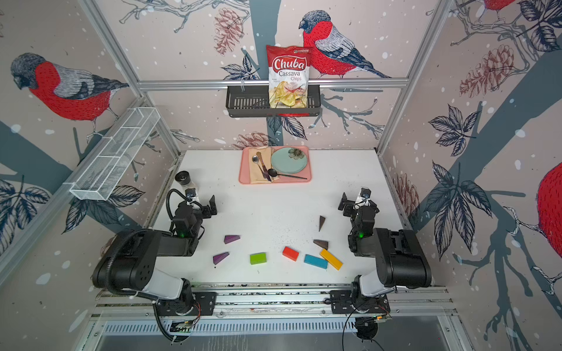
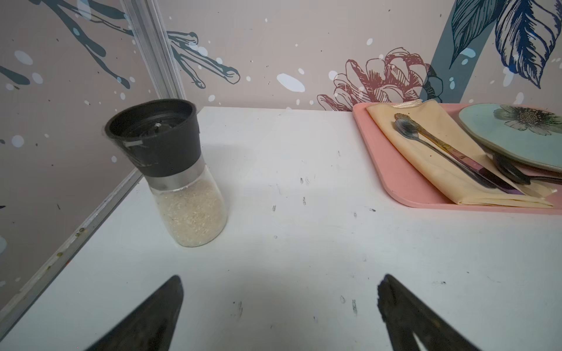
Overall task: Assemble a small pinwheel with building blocks
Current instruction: Pick up the building block from the center of the board.
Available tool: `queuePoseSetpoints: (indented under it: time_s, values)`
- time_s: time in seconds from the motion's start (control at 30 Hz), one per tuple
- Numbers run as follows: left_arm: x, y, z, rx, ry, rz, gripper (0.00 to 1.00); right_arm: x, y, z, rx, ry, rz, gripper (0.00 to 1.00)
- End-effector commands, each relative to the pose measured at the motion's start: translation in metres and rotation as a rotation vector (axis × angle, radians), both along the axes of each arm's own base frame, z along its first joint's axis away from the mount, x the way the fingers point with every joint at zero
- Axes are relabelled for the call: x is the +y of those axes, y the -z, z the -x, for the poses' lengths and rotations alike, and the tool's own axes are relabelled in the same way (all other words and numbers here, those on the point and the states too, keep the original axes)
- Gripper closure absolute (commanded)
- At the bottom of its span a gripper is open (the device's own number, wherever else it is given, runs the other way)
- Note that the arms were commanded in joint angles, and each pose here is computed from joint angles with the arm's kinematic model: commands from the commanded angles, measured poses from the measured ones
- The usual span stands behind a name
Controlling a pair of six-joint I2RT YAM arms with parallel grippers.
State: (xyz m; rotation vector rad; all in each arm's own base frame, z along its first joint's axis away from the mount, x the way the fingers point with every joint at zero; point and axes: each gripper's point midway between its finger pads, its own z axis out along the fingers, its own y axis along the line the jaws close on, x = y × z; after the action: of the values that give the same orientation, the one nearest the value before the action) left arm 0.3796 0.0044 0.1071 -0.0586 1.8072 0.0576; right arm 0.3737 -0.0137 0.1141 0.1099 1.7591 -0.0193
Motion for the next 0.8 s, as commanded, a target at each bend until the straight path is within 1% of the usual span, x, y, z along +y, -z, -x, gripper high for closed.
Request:
queuePoseSetpoints:
  time_s: [0.0, 0.63, 0.7, 0.77]
  values:
    - [0.001, -0.015, -0.003, -0.06, -0.005, -0.015, 0.01, -0.001, -0.011, -0.001, -0.043, 0.009, -0.009, 0.0]
    - [0.002, -0.015, -0.003, -0.058, 0.005, -0.003, 0.01, -0.001, -0.01, -0.001, -0.037, 0.007, -0.011, 0.0]
    - [0.001, -0.016, -0.003, -0.063, 0.007, -0.005, 0.04, 0.0, -0.011, -0.001, -0.041, 0.003, -0.012, 0.0]
    - [-0.001, -0.027, -0.01, -0.068, 0.018, -0.019, 0.04, 0.008, -0.019, -0.004, -0.041, -0.049, 0.008, 0.0]
